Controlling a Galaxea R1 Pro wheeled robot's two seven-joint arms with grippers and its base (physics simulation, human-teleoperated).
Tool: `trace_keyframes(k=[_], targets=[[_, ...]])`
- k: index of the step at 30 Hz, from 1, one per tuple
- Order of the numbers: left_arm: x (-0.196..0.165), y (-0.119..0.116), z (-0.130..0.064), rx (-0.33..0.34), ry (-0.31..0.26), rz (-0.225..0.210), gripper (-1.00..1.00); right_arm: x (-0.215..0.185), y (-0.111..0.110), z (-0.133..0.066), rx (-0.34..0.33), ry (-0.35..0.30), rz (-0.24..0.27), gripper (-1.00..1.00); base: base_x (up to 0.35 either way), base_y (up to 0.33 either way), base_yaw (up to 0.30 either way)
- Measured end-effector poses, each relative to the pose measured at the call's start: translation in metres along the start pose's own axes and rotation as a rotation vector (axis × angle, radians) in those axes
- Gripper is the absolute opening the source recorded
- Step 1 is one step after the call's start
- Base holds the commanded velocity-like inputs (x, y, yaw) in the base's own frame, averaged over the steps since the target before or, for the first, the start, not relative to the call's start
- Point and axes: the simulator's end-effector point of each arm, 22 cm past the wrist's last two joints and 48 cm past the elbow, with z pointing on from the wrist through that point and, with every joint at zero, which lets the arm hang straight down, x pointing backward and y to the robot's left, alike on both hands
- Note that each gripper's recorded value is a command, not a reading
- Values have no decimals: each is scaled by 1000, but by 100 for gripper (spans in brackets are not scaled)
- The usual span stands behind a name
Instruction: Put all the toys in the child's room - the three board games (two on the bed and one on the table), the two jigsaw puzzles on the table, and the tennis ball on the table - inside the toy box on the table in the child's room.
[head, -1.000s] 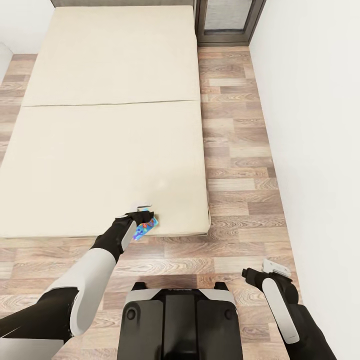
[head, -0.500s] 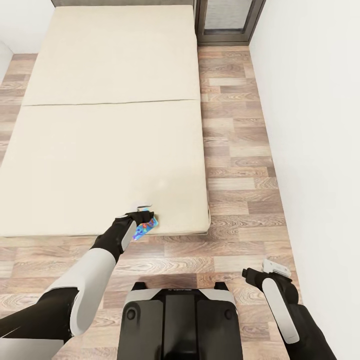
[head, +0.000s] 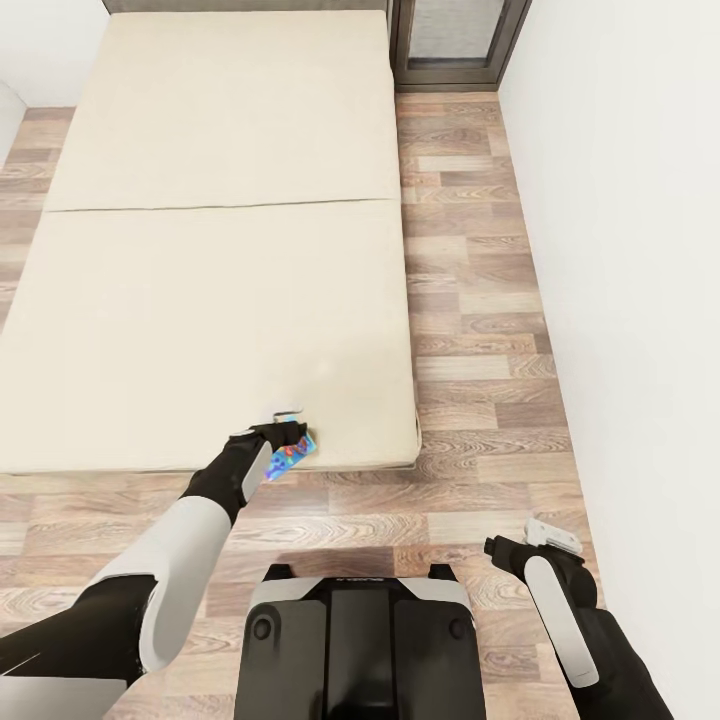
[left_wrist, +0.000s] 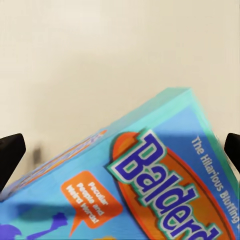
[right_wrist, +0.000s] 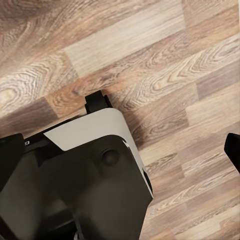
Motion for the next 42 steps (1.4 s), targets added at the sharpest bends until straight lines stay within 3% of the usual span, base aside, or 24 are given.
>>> trace_keyframes(k=[2,8,12,15,23,28,30,32,34,35,36,37,39,42], targets=[[-3,2,0,-2,-6,-3,100,0,0,0,0,0,0,100,0,0,0],[-65,10,-16,-13,-133,-17,100,0,0,0,1,-1,-1,100,0,0,0],[-81,13,-22,-17,-163,-25,100,0,0,0,1,-1,-1,100,0,0,0],[-86,17,-24,-21,-171,-35,100,0,0,0,1,-1,-1,100,0,0,0],[-103,46,-34,-54,-188,-115,100,0,0,0,1,-1,-1,100,0,0,0],[-117,98,-56,-89,-145,-192,100,0,0,0,0,0,0,100,0,0,0],[-122,113,-66,-73,-131,-227,100,0,0,0,-1,1,1,100,0,0,0],[-126,132,-86,46,-102,-321,100,0,0,0,-3,2,3,100,0,0,0],[-124,140,-99,139,-90,-374,100,0,0,0,-4,2,4,100,0,0,0],[-119,147,-112,232,-83,-414,100,0,0,0,-5,3,5,100,0,0,0],[-117,150,-120,282,-83,-432,100,0,0,0,-5,3,5,100,0,0,0],[-110,156,-142,411,-87,-461,100,0,-1,0,-8,4,12,100,0,0,0],[-99,165,-165,523,-89,-483,100,-2,-2,1,-22,4,28,100,0,0,0],[-81,172,-183,606,-78,-502,100,-5,-1,2,-54,3,51,100,0,0,0]])
